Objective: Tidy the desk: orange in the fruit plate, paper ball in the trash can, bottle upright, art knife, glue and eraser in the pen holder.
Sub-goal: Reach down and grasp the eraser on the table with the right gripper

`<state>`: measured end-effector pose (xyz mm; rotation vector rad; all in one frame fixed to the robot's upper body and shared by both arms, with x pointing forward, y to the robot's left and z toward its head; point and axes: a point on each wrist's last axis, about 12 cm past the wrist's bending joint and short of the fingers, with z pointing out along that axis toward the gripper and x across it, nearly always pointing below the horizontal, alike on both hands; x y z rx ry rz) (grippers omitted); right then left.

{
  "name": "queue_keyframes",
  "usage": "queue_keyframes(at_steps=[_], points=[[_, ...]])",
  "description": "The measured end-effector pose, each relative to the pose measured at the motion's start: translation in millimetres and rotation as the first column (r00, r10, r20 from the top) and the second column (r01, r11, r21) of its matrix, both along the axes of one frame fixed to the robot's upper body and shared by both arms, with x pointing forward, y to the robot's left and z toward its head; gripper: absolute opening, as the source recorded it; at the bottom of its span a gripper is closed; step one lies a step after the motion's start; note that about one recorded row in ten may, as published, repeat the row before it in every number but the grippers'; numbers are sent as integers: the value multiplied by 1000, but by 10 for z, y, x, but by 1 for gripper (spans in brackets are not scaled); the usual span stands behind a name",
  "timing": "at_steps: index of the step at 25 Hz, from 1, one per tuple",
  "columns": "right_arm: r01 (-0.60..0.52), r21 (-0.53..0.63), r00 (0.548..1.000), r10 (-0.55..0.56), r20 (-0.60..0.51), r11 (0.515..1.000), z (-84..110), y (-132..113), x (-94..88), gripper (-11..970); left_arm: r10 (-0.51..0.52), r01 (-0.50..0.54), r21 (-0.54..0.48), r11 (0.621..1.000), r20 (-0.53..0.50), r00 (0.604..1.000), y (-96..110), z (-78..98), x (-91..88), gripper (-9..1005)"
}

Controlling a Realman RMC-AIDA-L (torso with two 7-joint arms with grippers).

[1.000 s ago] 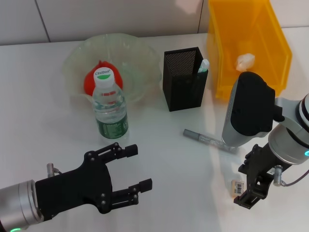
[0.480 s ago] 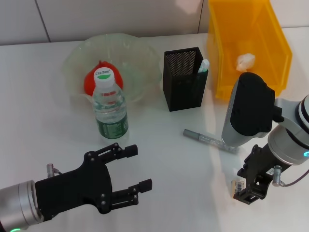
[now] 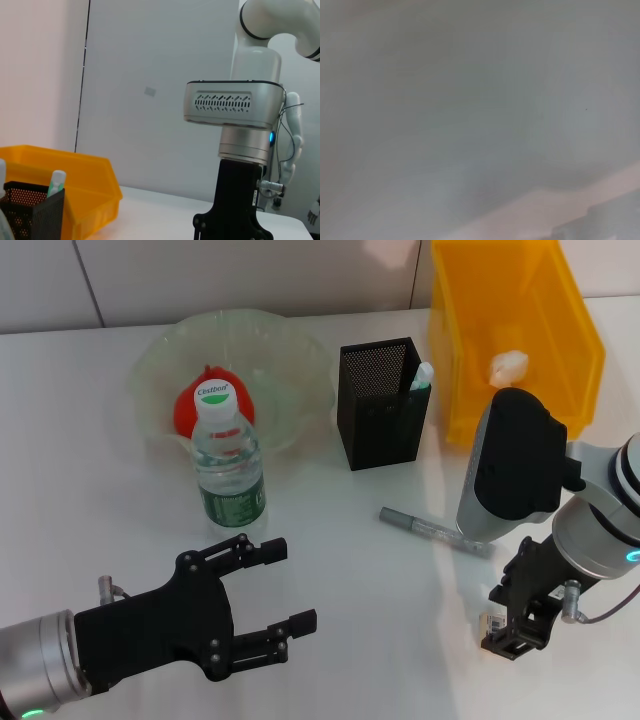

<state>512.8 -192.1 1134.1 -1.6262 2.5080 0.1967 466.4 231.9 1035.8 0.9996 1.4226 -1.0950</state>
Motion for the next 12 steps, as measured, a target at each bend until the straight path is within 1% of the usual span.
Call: queue_keyframes(at_steps=[12], points=[[-18,-12,1000,18,-14,1000,-49,32,-15,480,-2,2,-2,1000,2,1000,-1,4,-1,784]])
